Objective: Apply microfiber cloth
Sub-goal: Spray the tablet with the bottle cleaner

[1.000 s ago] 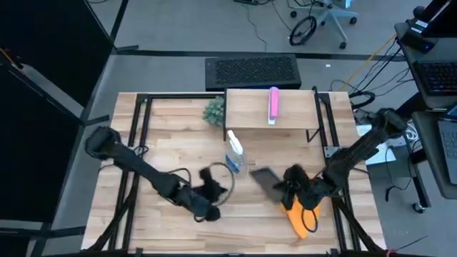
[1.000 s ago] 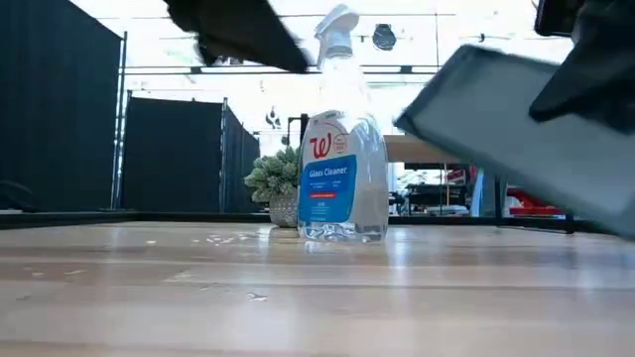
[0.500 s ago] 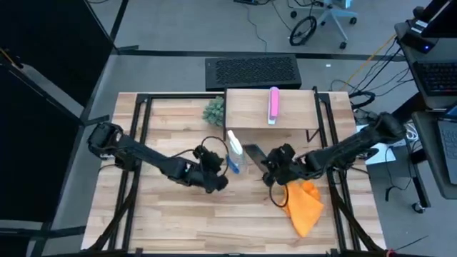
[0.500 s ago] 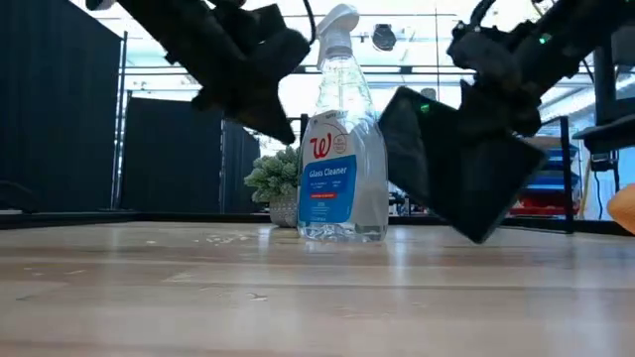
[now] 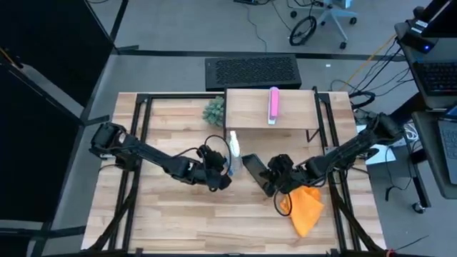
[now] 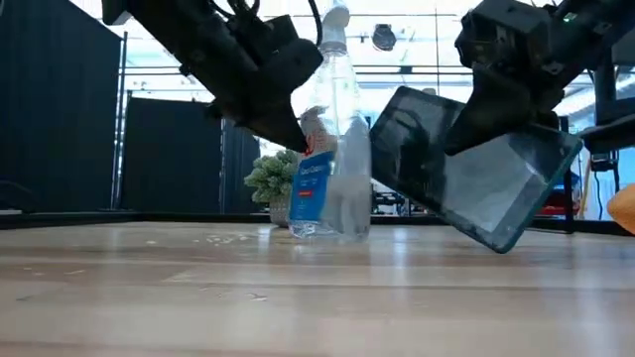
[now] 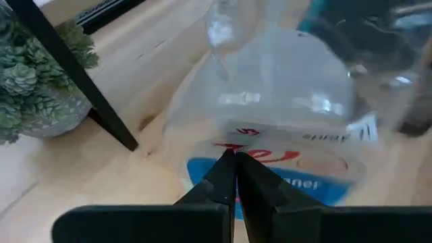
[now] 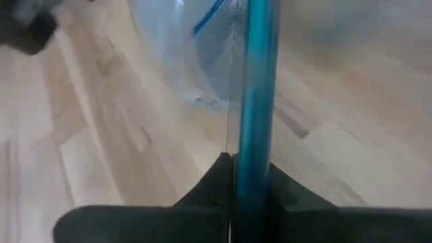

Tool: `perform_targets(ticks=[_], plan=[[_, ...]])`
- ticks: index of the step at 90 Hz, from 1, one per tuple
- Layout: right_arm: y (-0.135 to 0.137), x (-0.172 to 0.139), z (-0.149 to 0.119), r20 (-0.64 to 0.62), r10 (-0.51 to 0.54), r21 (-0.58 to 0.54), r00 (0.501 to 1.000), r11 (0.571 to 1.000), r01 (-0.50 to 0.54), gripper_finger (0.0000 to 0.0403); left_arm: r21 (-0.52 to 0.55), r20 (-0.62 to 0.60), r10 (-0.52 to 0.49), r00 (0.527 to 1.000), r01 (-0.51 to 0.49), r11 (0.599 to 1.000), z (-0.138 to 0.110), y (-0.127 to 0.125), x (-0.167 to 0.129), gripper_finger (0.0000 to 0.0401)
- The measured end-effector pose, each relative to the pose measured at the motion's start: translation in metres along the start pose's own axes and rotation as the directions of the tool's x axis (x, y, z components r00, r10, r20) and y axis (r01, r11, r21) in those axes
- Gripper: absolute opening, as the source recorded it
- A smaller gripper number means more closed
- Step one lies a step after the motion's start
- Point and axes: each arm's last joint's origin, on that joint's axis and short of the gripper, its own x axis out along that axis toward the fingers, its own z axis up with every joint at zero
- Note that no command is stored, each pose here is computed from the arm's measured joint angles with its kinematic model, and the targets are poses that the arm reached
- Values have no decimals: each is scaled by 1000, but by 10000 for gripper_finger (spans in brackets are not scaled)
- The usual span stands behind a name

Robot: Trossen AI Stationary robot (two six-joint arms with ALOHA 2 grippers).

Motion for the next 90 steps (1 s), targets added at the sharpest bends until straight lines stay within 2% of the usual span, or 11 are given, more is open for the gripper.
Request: perform_targets(ticks=[20, 50, 75, 90], plan=[[7, 1, -7, -27, 44, 13, 999, 999, -44, 7, 12, 0, 3, 1000, -3, 1000, 1, 2, 2, 0], [-3, -3, 0, -32, -10, -37, 999, 999, 9, 9, 65, -50, -70, 996, 73, 995, -9, -10, -10, 0], [-24, -5, 14, -47, -135, -54, 990, 990, 133, 9, 163, -105, 35, 994, -17, 987, -14, 3, -19, 0], [-26, 6, 19, -90, -97, -51, 991, 994, 93, 9, 133, -78, 28, 997, -18, 991, -11, 1, -14, 0]])
